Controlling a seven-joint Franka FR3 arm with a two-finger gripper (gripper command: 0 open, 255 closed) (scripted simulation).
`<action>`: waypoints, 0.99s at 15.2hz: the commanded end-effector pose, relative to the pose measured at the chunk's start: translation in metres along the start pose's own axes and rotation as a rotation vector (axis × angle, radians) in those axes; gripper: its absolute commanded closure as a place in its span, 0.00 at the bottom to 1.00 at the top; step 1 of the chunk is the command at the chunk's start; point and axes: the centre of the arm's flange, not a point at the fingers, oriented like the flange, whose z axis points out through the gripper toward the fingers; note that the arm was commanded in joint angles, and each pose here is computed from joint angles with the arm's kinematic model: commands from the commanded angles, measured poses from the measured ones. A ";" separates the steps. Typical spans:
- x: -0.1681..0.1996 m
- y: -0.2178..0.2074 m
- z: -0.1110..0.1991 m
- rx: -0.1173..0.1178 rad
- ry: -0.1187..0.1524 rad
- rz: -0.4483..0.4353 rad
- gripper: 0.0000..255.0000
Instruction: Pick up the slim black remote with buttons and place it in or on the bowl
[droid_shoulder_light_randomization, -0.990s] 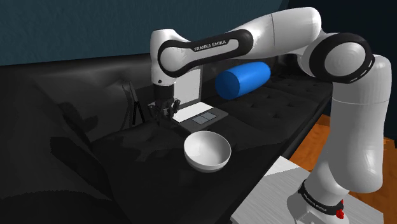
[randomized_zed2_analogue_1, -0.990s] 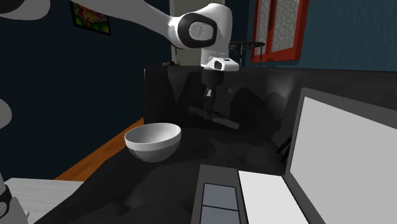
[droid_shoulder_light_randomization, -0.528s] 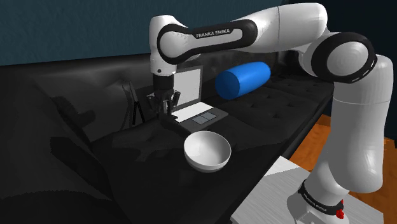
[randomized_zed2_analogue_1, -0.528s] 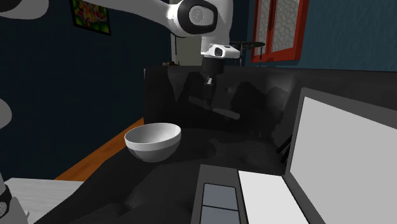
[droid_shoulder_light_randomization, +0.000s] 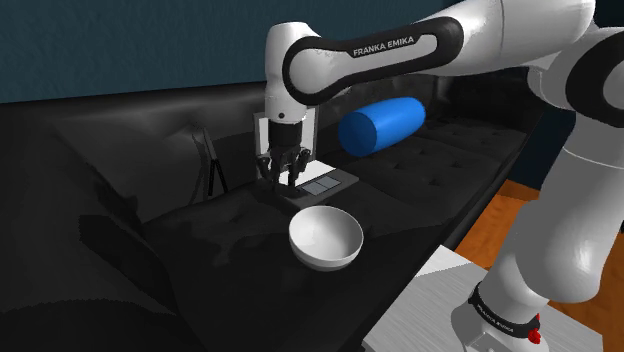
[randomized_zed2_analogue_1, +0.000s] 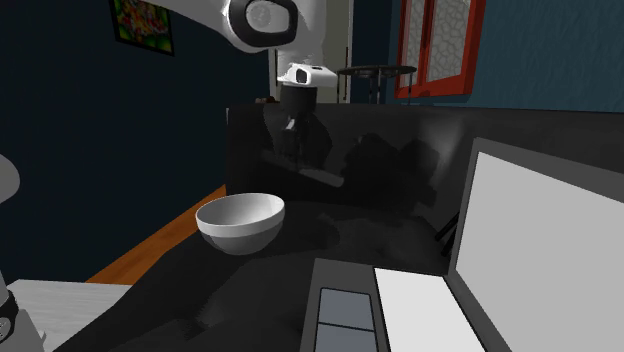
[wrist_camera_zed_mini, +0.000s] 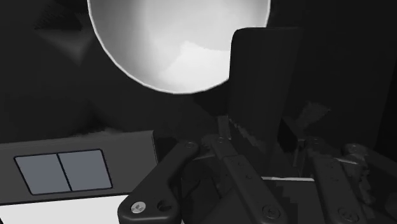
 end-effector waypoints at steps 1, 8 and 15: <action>-0.023 0.015 0.002 0.000 0.000 0.001 1.00; -0.106 0.055 0.011 0.000 0.000 0.001 1.00; -0.120 0.064 0.038 0.000 0.000 0.001 1.00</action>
